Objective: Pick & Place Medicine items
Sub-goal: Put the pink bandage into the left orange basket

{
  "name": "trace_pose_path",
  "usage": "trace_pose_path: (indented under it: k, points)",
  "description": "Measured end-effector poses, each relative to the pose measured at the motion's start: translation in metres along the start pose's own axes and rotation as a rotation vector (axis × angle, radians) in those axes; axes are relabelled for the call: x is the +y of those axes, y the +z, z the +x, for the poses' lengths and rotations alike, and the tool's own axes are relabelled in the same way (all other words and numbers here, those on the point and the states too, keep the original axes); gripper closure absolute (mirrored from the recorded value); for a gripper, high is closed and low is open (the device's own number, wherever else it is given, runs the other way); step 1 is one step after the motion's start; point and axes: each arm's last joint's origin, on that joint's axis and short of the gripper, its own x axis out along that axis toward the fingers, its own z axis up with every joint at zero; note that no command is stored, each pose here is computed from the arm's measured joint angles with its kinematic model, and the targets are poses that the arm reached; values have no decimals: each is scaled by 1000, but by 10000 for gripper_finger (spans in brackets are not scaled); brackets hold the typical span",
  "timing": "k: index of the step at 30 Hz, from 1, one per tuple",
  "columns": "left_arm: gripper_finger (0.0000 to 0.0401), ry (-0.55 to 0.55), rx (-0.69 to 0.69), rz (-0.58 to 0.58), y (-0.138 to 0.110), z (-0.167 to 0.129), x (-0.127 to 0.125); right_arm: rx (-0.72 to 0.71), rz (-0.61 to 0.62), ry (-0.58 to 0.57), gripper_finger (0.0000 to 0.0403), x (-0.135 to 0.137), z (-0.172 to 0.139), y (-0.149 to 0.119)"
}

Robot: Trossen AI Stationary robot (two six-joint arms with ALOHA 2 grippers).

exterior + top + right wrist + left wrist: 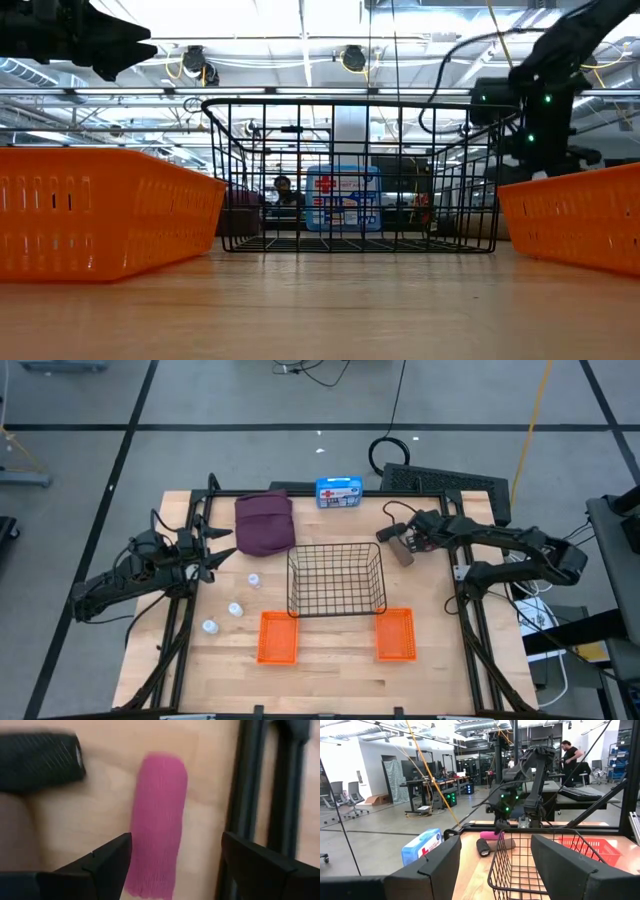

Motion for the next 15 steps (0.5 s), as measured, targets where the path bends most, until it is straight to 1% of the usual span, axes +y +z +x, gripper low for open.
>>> trace_pose_path:
  k: [7,15]
  points:
    - [150,0,0,0,0,0,0,8,30,76,110,0,21,-15]
    - [150,0,0,0,0,0,0,-16,26,95,114,1,23,-15]
